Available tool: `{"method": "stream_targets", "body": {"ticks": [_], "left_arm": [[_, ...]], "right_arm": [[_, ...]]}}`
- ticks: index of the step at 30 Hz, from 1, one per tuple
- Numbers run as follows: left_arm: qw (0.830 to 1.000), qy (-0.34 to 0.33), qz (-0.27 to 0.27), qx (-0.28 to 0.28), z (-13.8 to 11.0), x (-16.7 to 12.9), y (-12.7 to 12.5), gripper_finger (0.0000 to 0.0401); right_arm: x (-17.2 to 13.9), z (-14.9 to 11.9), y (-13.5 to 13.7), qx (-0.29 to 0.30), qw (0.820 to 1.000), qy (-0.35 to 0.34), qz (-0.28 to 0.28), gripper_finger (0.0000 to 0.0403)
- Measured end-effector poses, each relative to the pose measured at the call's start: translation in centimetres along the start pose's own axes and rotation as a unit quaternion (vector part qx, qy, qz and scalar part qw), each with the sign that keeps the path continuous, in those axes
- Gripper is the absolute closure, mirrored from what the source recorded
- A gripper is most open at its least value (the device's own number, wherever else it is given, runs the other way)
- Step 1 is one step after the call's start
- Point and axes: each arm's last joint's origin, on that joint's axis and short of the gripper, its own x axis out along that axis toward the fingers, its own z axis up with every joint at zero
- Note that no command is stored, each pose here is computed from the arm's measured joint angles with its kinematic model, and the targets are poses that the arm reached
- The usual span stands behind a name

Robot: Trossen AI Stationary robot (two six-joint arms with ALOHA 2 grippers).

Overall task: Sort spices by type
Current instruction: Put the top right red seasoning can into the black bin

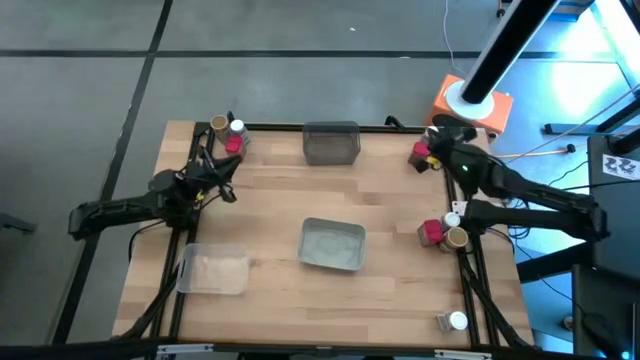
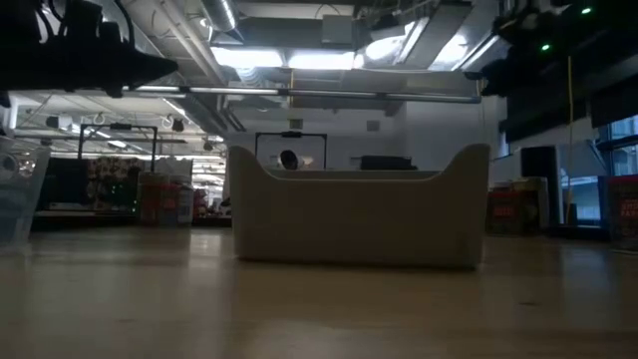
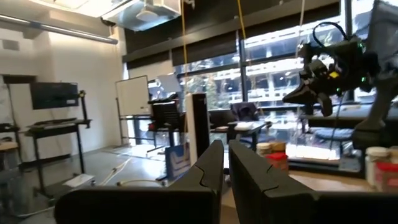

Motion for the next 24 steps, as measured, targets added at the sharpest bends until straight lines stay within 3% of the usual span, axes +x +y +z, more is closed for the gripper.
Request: {"method": "stream_targets", "body": {"ticks": [9, 14, 19, 24], "left_arm": [[1.000, 0.011, 0.011, 0.009, -0.2, 0.2, 0.2, 0.0386], [1.000, 0.011, 0.011, 0.009, -0.3, 0.2, 0.2, 0.0386], [1.000, 0.011, 0.011, 0.008, -0.3, 0.2, 0.2, 0.0386], [1.000, 0.011, 0.011, 0.010, -0.3, 0.2, 0.2, 0.0386]], "right_arm": [[5.6, 0.5, -1.7, -0.021, 0.988, 0.145, 0.055, 0.0393], [8.3, 0.1, -2.4, -0.023, 0.960, 0.262, 0.094, 0.0393], [10.2, -0.6, -1.9, -0.030, 0.935, 0.335, 0.113, 0.0392], [11.5, -0.9, -1.0, -0.036, 0.914, 0.375, 0.149, 0.0345]]}}
